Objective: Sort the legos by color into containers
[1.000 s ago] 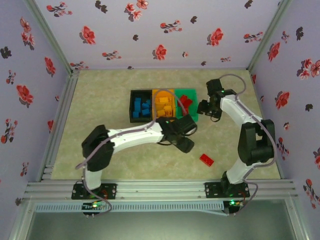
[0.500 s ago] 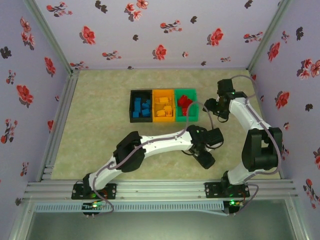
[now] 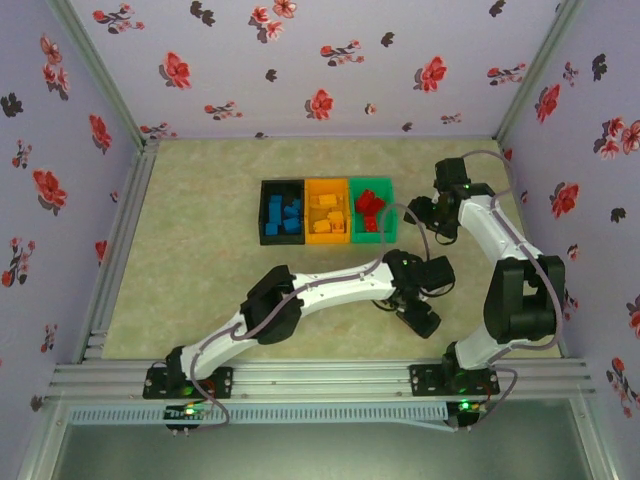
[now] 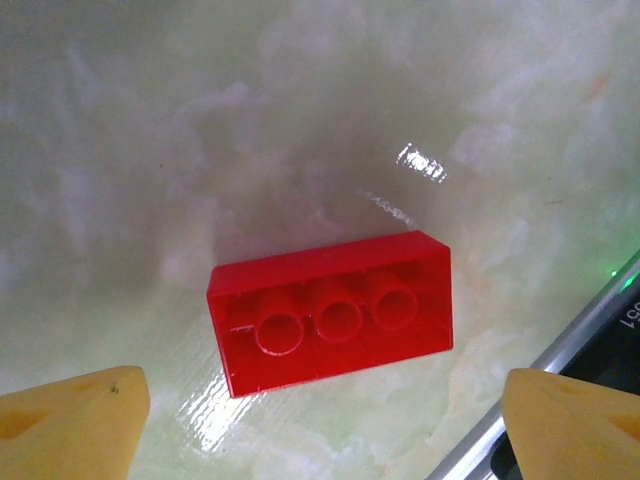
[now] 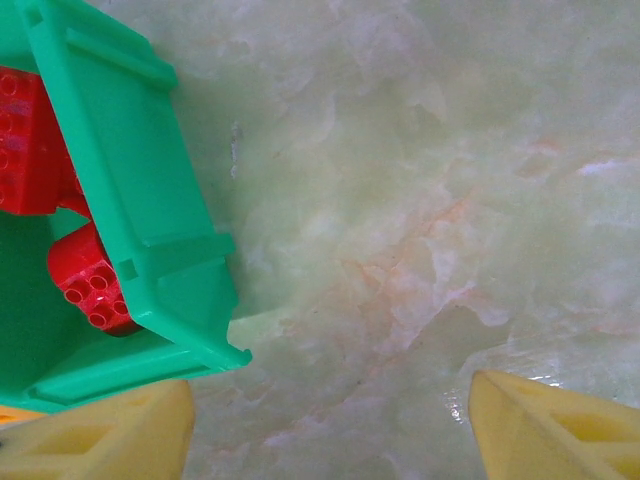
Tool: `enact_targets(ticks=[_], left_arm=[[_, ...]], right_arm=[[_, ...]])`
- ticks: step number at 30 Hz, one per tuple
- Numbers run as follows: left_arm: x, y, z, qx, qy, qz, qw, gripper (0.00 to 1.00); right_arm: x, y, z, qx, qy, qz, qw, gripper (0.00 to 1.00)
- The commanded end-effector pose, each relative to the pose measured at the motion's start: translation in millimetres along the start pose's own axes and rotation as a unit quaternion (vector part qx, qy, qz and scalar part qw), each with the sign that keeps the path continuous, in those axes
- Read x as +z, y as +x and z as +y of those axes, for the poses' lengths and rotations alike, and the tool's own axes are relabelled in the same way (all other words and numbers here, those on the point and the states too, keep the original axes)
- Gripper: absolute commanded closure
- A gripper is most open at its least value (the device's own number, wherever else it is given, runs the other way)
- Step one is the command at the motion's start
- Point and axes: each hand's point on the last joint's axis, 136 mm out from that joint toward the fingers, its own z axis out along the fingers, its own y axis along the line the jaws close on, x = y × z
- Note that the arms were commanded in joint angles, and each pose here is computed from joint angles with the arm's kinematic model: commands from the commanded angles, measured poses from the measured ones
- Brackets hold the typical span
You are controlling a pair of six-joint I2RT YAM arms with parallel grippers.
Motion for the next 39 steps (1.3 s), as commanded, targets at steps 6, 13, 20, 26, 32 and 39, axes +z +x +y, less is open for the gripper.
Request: enact_targets(ticks=[6,13,20,26,32,39], left_arm=[[13.7,-0.1,-7.4,-0.015,0.007,0.009,1.000,0.05],[19.0,-1.7,-8.2,-0.013,0.008,0.011,1.000,0.04],[27.8,-3.2,-5.4,-0.010,-0.002,0.016,1.000,0.04],[34.3,-3.8,3.2,-0.010,-0.026,0.016,0.999,0.07],[38.6,-2.4,11.7,-0.008,-0.051,0.014,0.999,0.15],[39.6,0.1,16.5,-0.005,-0.067,0.015,0.998,0.26]], right_arm=[[-5.3,1.2,-0.9,-0.005,-0.005,-0.004,1.000,0.26],[-4.0,1.4,-0.8,-0.004,-0.005,-0.002,1.000,0.26],[-2.3,2.0,-1.2,-0.006,-0.004,0.000,1.000,0.26],[-2.1,1.9,-1.3,-0.005,-0.004,0.000,1.000,0.26],[-1.4,1.9,-0.4,-0.006,-0.006,0.001,1.000,0.27],[-2.3,0.8,0.5,-0.006,-0.008,0.000,1.000,0.28]])
